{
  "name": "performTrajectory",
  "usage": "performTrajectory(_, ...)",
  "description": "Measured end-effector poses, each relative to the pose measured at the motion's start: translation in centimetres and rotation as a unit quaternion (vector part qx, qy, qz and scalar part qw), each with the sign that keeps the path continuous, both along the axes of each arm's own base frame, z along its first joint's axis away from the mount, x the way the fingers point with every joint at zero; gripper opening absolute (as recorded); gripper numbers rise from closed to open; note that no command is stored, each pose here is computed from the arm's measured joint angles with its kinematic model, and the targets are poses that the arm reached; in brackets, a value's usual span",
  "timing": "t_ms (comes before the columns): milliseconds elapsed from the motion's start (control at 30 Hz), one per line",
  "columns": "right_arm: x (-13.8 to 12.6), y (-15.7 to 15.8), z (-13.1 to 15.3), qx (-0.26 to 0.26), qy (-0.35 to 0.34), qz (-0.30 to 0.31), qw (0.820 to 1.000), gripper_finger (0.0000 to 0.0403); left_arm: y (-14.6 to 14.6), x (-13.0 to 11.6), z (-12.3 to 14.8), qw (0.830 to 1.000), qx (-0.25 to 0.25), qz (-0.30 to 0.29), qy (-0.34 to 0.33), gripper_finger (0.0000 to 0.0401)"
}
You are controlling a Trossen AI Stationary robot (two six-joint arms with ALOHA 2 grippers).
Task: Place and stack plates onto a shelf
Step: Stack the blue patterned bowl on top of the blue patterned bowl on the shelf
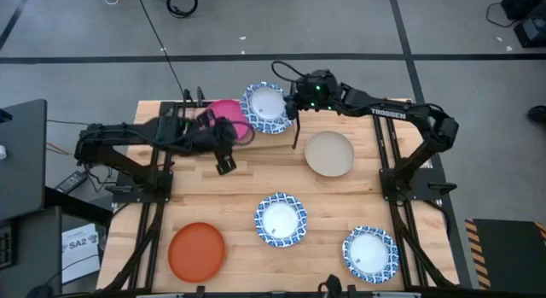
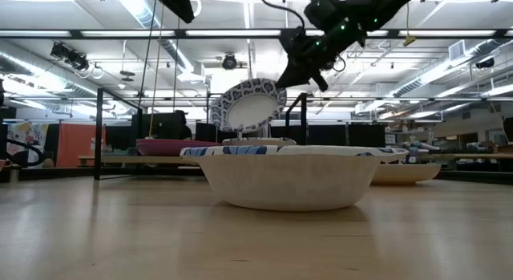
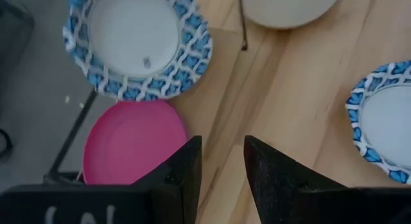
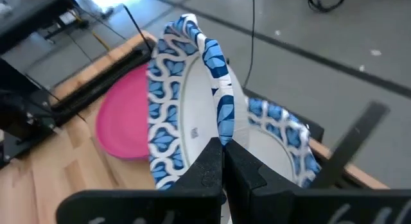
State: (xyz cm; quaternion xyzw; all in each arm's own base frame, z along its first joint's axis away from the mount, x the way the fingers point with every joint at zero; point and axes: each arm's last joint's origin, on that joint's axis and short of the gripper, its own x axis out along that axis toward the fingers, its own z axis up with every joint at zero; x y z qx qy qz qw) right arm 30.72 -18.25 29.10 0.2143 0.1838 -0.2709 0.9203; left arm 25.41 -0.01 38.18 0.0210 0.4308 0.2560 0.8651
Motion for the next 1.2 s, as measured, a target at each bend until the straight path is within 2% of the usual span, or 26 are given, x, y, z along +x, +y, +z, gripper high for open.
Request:
performTrajectory(133,-0.3,-0.9,-0.6,0.009,0.011,-0.011,1.000,0.0007,-1.6,-0.1,-1.2,1.000,0.021,-0.005,0.010,0.0123)
performTrajectory(433,-0.5,-1.5,-1.2,0.035,0.012,-0.015,0.999,0.0007,-2.7,-0.1,-3.7,0.999,0.015,-0.003,0.027,0.0123)
performTrajectory(1000,-0.3,-1.7,-1.8,0.052,0.015,-0.025,0.998,0.0011,-2.7,0.0,-3.6,1.000,0.015,-0.003,0.024,0.0123)
performTrajectory(1200,-0.5,-1.9,-1.8,0.080,-0.001,-0.019,0.997,0.0011,-2.7,0.0,-3.6,1.000,0.016,-0.003,0.024,0.0123)
